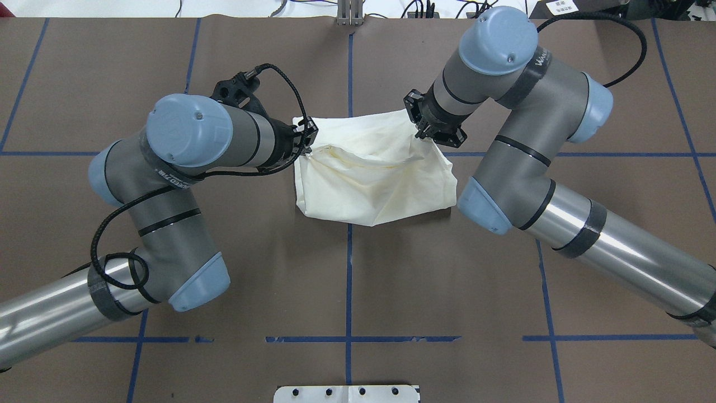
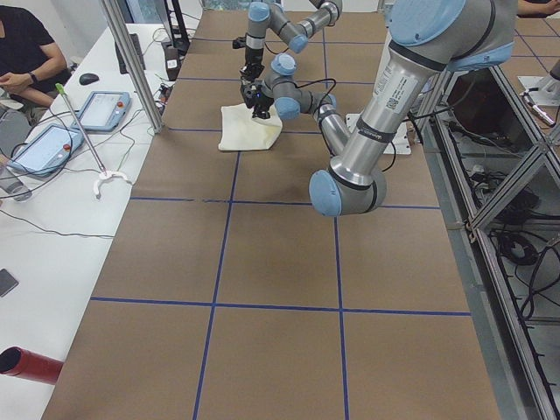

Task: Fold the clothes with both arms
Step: 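Lift the near edge with both grippers and fold it over toward the far edge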

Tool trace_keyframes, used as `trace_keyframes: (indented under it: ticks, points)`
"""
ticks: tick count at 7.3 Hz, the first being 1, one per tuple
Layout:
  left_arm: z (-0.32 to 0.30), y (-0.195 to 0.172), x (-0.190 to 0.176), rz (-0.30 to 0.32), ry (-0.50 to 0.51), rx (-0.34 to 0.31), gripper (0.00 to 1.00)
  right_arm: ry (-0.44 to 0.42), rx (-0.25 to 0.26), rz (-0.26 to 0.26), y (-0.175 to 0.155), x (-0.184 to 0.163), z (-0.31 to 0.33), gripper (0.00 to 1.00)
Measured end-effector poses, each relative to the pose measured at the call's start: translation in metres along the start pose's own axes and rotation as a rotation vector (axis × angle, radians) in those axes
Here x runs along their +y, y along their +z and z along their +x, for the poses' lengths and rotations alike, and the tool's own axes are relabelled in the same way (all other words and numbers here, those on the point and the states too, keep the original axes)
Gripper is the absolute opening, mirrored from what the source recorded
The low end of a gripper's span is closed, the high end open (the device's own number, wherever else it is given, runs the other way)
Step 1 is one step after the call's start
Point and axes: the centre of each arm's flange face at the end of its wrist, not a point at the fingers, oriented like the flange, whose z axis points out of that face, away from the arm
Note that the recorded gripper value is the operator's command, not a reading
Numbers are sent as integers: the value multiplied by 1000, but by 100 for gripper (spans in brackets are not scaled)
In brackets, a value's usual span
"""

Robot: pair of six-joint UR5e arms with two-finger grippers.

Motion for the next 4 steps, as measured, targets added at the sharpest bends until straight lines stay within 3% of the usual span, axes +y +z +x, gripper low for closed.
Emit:
trace_keyframes:
  ticks: [3, 4]
  points:
    - [-20, 55, -33, 36, 80, -16, 1, -23, 29, 3, 57, -26, -28, 0]
    - [-28, 75, -47, 49, 103, -11, 21, -42, 38, 7, 76, -37, -35, 0]
